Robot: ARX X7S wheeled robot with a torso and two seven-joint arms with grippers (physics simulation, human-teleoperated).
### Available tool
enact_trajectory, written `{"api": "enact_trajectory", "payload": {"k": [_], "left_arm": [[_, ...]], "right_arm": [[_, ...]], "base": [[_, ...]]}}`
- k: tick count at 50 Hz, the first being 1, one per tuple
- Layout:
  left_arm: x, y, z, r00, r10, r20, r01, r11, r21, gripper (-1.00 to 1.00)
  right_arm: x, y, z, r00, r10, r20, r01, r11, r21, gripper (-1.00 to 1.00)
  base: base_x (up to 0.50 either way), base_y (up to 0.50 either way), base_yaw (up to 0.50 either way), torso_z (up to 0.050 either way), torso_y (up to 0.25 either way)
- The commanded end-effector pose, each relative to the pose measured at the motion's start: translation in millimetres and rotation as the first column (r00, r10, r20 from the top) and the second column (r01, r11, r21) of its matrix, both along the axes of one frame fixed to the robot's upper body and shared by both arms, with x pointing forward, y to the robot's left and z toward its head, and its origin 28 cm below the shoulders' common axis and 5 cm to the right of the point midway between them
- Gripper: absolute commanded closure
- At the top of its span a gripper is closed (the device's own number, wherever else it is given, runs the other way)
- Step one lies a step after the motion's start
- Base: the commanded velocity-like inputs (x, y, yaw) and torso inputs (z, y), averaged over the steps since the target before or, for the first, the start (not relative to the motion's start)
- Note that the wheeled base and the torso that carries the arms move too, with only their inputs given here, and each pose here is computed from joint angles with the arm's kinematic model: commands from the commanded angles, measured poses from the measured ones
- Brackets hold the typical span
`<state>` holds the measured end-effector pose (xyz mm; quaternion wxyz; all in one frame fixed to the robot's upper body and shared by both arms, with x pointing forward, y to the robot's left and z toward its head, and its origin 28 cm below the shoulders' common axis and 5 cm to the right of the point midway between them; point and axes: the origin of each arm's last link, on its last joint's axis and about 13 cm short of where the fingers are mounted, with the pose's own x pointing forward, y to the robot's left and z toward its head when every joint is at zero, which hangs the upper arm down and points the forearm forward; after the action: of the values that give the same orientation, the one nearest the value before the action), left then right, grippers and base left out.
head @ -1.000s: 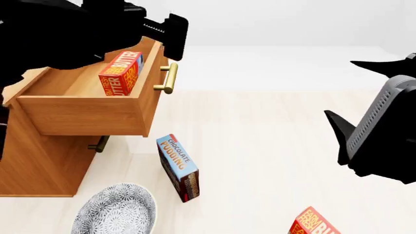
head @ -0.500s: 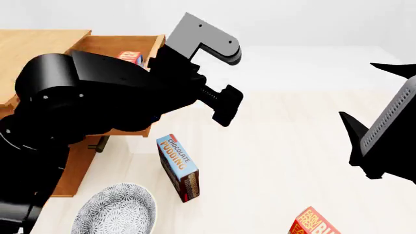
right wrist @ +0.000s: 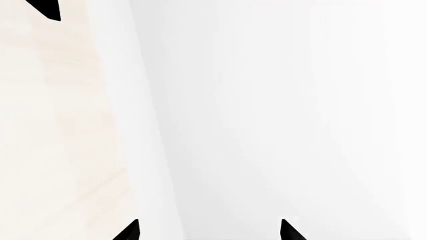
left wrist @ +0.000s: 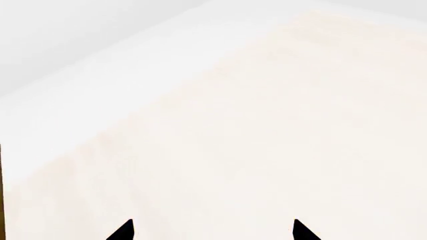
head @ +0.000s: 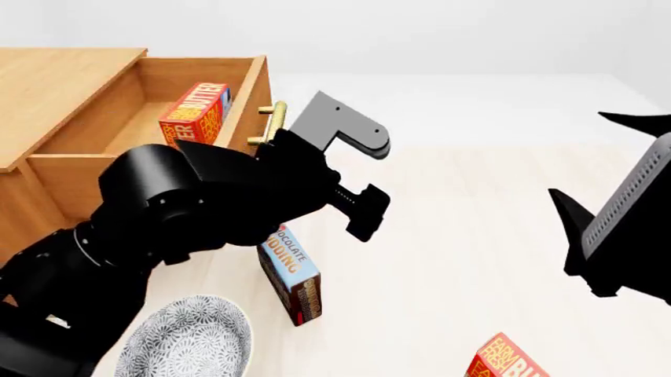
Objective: Put the butter at the front in the top drawer of the cabinet and close it.
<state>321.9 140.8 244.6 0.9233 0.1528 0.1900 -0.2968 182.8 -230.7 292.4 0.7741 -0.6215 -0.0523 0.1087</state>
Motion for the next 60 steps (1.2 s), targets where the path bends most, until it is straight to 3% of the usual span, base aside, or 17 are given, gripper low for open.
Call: {"api": "enact_trajectory", "payload": {"k": [1,23,38,60], "left_arm": [[15.2,10.1,-19.3,0.996,0.083,-0.037,-0.082,0.997,0.013,-1.00],[37.3,66.6,-44.9,0.957,0.277,-0.080,-0.275,0.961,0.042,-1.00],[44.0,111.1,-38.9,0.914,0.399,-0.065,-0.397,0.916,0.053,-1.00],[37.8,160.7,-39.4,0.848,0.526,-0.060,-0.522,0.850,0.071,-1.00]], "right_arm": [[-1.3,-0.2,-2.4,1.000,0.000,-0.006,0.000,1.000,0.004,-1.00],[2.3,2.2,-5.4,1.000,0.007,-0.015,-0.007,1.000,0.012,-1.00],[4.3,2.7,-7.6,1.000,0.012,-0.022,-0.012,1.000,0.015,-1.00],[5.2,4.7,-8.4,1.000,0.016,-0.027,-0.016,1.000,0.016,-1.00]], "base": [[0.00,0.00,0.00,0.000,0.000],[0.00,0.00,0.00,0.000,0.000],[0.00,0.00,0.00,0.000,0.000],[0.00,0.00,0.00,0.000,0.000]]}}
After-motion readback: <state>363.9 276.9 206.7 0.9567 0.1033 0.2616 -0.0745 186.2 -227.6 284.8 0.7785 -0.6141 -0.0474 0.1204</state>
